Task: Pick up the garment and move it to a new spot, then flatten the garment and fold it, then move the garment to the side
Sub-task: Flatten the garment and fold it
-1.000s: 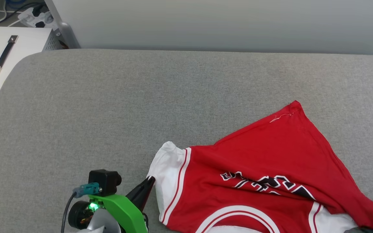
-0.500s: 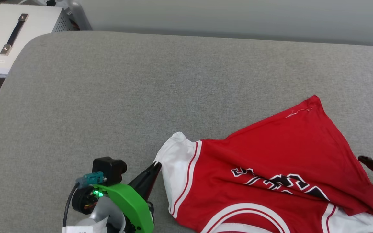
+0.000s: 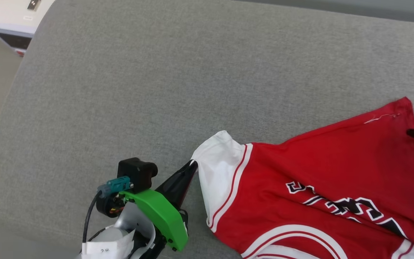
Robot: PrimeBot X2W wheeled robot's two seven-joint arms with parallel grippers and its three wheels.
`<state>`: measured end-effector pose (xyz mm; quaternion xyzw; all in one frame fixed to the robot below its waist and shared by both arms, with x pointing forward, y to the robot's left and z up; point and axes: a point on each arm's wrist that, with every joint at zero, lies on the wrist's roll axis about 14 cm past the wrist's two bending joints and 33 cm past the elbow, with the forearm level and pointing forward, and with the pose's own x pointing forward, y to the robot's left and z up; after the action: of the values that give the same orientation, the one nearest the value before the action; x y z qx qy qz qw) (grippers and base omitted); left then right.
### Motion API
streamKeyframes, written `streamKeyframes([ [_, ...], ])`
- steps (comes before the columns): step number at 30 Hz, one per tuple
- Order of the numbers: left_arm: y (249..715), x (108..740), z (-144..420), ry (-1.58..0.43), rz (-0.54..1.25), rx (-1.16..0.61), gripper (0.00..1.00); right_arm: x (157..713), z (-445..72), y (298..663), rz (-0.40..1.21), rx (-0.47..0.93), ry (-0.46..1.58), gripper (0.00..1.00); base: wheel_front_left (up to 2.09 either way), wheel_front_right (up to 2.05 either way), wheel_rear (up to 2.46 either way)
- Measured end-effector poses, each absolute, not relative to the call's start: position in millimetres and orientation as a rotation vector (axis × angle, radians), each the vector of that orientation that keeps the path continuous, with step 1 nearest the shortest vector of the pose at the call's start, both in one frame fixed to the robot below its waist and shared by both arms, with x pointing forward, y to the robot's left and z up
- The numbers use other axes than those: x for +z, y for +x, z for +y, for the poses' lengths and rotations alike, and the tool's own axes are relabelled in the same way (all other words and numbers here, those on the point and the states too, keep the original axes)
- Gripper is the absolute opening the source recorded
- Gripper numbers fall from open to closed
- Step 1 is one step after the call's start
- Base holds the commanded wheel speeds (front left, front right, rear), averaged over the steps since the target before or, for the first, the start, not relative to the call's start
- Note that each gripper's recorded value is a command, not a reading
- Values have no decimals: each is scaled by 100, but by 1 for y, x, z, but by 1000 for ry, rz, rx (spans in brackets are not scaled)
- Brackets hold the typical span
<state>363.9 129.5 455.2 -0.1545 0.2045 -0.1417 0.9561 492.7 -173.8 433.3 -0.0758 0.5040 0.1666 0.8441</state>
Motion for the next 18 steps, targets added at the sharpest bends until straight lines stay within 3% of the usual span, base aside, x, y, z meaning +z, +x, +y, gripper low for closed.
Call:
streamKeyframes([
  [18,369,432,150,-311,463,-212,0,371,-153,526,1163,381,-223,100,0,0,0],
])
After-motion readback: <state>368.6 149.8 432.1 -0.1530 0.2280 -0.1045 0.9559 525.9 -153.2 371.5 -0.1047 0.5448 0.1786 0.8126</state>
